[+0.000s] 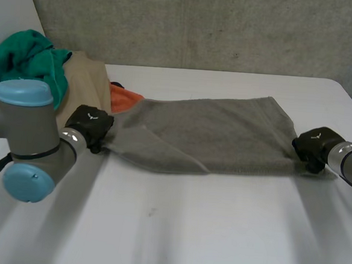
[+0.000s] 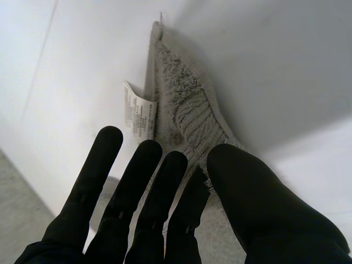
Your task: Fold the laundry.
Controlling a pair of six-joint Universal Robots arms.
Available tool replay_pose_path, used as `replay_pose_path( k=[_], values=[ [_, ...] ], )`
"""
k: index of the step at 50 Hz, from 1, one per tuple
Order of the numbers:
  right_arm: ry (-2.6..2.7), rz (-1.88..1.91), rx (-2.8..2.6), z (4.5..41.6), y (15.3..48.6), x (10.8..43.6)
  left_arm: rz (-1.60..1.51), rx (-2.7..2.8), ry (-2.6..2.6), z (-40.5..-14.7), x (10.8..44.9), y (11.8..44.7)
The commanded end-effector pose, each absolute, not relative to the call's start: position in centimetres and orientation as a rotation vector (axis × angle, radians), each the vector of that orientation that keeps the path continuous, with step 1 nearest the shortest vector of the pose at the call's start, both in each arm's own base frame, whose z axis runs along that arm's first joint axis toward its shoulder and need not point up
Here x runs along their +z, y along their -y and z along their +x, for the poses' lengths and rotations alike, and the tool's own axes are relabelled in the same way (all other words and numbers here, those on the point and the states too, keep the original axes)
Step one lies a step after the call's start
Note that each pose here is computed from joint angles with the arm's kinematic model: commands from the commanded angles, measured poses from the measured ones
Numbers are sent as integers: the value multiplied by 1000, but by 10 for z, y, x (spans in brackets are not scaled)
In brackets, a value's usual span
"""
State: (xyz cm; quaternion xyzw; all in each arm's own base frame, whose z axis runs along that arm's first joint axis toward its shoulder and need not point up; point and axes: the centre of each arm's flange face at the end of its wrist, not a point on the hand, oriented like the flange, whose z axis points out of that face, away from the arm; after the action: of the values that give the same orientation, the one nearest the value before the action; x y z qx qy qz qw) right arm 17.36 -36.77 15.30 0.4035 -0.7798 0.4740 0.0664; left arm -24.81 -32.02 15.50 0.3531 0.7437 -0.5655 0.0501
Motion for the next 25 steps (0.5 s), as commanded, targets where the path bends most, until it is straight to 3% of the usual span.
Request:
replay_pose_path(
  k=[1, 8, 14, 25],
  values=[
    [2456, 1280, 1286, 171, 345, 151, 1197, -1651, -2196, -235, 165, 306],
    [2423, 1292, 1328, 176, 344, 151, 1335, -1720, -2050, -251, 187, 294],
    [2417, 1289, 1339, 176, 344, 151, 1354, -1789, -2024, -271, 197, 302],
    [2417, 1299, 1339, 177, 342, 147, 1543, -1681, -2225, -316, 150, 324]
  ],
)
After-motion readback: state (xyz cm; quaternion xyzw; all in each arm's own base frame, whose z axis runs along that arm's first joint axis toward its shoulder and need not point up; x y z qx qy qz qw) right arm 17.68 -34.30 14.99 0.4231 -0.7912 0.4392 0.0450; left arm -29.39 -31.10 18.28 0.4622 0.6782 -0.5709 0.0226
